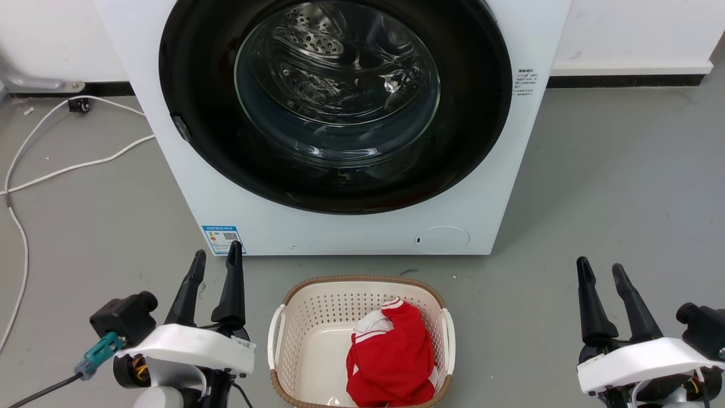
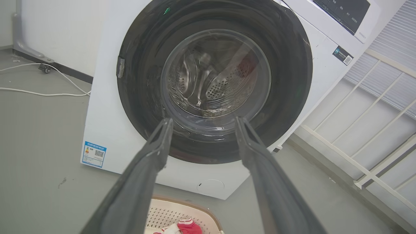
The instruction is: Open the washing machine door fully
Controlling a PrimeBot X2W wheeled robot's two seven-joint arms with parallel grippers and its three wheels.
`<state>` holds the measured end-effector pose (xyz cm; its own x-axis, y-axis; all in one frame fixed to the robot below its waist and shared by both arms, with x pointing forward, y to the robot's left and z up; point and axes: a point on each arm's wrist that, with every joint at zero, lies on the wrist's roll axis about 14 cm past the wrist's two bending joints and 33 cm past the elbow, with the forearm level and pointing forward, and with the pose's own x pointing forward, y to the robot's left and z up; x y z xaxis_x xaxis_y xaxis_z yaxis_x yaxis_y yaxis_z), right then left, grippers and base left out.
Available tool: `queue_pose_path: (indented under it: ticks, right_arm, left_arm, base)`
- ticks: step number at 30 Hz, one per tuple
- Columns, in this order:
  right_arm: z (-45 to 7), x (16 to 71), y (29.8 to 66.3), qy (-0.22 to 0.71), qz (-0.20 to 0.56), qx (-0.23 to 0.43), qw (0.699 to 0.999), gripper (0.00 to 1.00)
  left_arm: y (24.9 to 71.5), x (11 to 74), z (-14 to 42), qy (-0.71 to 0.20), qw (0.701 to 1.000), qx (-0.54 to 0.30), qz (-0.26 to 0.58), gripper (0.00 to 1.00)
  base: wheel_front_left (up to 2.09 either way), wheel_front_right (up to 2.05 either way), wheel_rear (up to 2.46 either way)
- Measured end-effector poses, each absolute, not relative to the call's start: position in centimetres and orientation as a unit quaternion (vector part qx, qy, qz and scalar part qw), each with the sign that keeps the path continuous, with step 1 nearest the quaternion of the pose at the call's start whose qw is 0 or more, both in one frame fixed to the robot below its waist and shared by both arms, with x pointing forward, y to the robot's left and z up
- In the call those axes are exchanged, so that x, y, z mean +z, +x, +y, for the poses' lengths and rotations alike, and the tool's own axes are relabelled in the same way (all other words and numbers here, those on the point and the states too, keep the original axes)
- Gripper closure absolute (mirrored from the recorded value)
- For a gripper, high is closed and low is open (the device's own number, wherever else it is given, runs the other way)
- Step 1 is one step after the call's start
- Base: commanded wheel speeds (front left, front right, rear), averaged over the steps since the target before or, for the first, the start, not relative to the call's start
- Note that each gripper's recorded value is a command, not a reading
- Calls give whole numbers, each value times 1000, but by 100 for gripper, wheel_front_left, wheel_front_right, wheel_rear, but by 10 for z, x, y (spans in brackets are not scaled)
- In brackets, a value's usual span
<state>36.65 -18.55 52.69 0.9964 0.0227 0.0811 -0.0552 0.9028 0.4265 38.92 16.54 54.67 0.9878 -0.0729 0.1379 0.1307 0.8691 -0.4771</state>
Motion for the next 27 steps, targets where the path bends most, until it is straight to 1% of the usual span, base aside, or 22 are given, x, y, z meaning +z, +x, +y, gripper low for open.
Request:
queue_pose_path:
  ticks: [13, 27]
  right_arm:
    - [-180, 528, 363, 140, -37, 31, 989, 0]
    - [-174, 534, 361, 77, -46, 43, 995, 0]
  left_arm:
    - [387, 546, 163, -167, 983, -54, -63, 0]
    - [384, 550, 158, -98, 990, -62, -78, 0]
  base:
    - [0, 0, 0]
    - [0, 0, 0]
